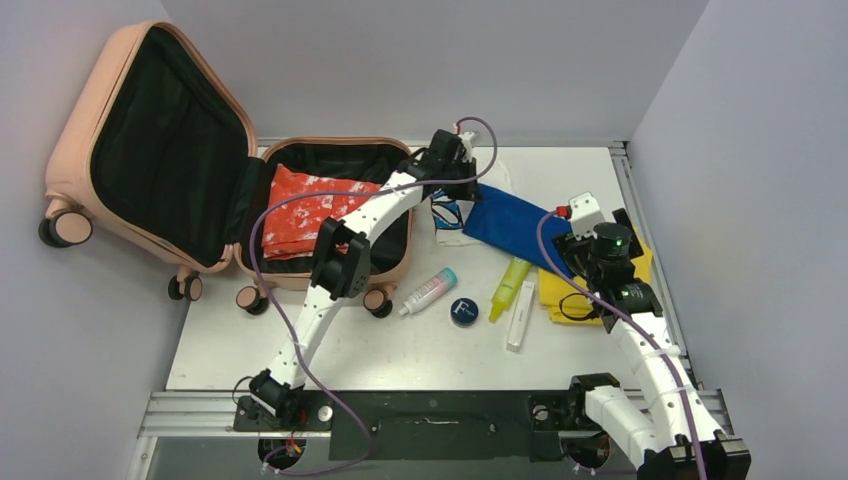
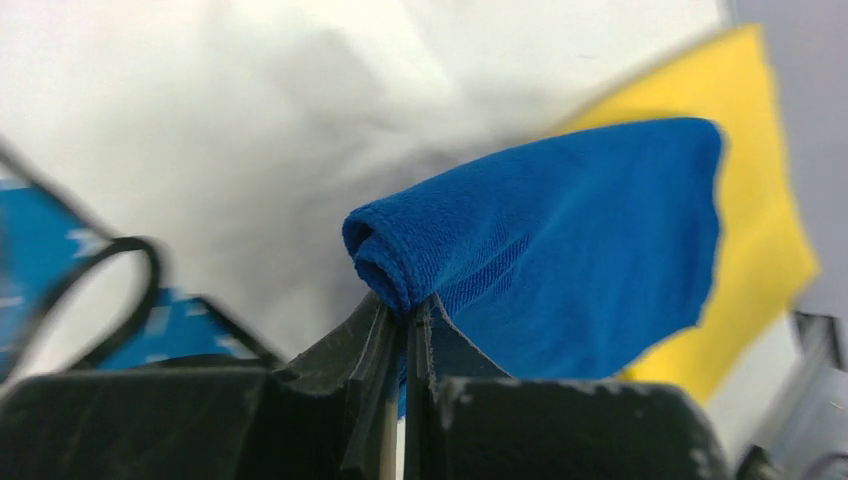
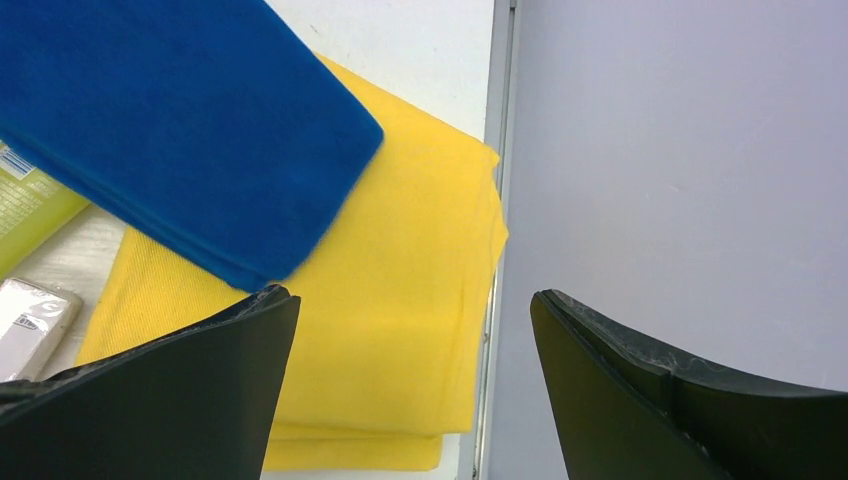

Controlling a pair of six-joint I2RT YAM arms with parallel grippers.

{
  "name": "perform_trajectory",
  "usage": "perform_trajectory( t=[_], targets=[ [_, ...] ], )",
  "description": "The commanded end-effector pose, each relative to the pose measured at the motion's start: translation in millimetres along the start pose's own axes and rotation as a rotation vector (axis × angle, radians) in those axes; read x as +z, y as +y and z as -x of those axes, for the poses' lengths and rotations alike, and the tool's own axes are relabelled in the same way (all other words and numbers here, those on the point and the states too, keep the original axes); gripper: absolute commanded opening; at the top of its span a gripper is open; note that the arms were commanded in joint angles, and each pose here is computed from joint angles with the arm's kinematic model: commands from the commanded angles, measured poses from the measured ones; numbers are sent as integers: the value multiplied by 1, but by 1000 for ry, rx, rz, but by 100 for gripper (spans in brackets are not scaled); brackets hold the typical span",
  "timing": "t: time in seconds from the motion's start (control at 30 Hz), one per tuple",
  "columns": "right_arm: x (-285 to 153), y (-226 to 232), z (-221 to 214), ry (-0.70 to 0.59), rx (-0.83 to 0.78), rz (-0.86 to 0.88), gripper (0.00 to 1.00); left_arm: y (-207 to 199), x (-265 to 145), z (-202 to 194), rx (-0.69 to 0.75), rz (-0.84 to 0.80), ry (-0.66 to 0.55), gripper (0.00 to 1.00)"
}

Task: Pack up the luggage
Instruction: Move the clothes to the center of the board.

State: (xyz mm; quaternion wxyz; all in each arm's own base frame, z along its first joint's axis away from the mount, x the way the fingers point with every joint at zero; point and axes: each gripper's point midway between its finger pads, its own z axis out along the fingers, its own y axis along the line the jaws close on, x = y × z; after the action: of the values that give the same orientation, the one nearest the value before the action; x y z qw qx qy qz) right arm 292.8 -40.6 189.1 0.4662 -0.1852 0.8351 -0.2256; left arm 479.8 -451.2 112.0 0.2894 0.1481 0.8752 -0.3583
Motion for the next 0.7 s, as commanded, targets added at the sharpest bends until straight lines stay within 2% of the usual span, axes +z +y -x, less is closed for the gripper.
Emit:
perform_trajectory(
  t=[0.0,0.27,0.5,0.67],
  targets=[
    [-3,-14,18,-52,47,-48,90,66,-22,51,98,196,-127,0],
    [-1,-13,19,-51,51,-39,90,121,-49,84,94,362,-216,0],
    [3,-15,12,-25,65,-55,90,120,-59,95,93,385,-250,0],
    [8,-31,-2,32,99,-111,90,128,-75,106,96,486,-297,0]
  ],
)
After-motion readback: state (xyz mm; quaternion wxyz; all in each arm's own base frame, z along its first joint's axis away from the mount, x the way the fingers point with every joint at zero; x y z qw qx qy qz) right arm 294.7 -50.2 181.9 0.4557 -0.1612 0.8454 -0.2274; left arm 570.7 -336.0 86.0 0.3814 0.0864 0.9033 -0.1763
